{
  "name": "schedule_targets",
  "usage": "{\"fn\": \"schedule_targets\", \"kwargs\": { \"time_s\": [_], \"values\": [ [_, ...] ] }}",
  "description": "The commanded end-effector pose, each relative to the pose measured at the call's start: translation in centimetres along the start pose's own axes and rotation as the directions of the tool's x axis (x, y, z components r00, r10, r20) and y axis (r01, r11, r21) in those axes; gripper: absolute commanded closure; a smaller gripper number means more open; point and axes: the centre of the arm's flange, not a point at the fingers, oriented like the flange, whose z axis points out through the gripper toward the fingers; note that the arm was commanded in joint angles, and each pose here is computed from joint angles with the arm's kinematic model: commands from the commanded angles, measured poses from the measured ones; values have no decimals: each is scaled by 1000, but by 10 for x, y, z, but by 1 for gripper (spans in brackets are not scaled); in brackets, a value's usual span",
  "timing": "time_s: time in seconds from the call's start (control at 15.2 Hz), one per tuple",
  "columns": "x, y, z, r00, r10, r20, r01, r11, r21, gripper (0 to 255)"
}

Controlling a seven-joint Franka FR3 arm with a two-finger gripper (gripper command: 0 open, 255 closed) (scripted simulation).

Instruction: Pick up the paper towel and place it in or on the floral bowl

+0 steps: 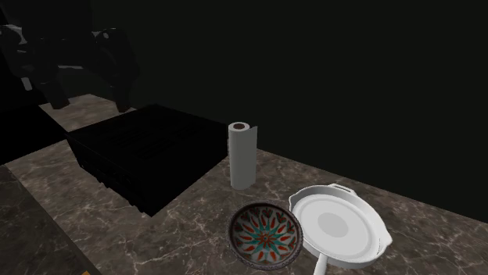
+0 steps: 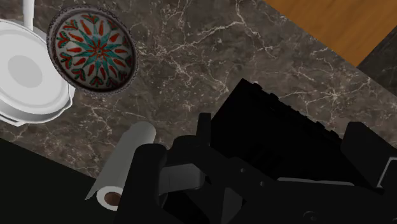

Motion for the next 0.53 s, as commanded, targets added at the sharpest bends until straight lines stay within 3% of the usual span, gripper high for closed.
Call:
{"fn": "schedule_targets", "kwargs": {
  "time_s": [0.0, 0.46],
  "values": [
    [0, 0, 0, 1000, 0, 0, 0, 1000, 0, 0],
    [52, 64, 39, 983, -181, 2, 181, 983, -11, 0]
  ]
}}
